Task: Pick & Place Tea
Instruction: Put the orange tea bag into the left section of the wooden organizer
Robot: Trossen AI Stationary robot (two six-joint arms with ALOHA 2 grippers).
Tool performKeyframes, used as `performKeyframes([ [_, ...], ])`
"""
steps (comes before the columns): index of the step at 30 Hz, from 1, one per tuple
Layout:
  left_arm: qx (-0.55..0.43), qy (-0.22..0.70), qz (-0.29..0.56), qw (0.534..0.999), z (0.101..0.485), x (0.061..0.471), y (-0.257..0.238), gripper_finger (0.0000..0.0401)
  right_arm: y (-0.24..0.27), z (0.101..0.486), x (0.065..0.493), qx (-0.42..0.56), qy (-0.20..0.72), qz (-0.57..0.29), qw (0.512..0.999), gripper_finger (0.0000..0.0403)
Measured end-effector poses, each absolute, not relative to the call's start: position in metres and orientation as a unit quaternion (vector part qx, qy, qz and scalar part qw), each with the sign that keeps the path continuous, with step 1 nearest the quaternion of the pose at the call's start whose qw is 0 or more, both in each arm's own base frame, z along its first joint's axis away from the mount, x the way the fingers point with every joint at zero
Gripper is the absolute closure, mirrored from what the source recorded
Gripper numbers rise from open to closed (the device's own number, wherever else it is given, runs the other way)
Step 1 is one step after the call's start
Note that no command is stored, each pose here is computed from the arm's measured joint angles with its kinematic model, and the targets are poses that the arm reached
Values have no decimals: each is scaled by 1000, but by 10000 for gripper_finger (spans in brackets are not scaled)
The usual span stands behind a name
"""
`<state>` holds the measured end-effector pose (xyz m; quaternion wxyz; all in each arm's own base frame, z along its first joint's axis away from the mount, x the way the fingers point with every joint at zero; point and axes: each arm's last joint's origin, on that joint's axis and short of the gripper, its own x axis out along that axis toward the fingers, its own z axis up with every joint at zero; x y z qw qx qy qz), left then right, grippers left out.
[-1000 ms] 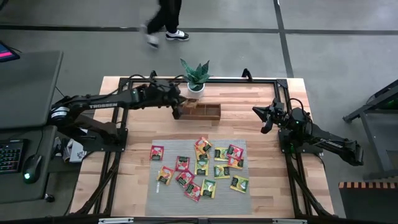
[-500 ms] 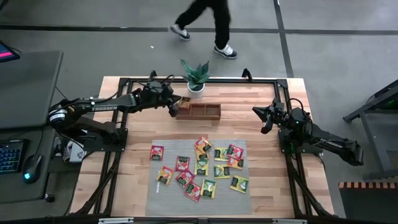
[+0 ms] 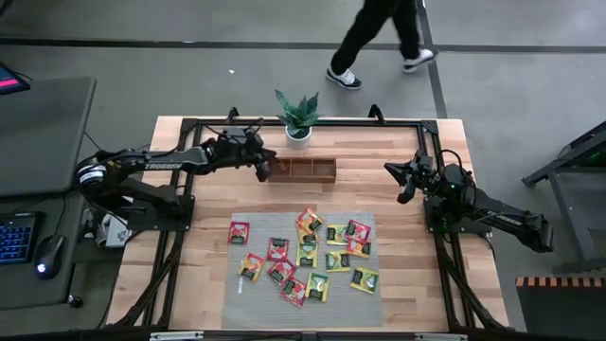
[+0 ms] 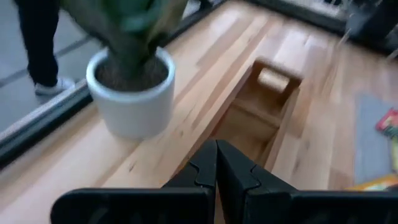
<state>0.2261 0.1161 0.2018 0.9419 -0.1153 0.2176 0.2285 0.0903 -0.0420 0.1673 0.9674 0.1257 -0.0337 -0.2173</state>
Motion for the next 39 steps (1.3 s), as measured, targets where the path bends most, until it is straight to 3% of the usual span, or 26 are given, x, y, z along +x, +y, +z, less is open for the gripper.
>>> performKeyframes([
  [17,-89,218,239,942,201,228,118,401,-42,167,90,126,-34,-217,967,391],
  [25,-8,230,210,950,202,229,118,392,-42,167,90,126,-34,-217,967,391],
  [39,89,280,153,944,208,231,118,234,-42,167,90,126,-34,-217,967,391],
])
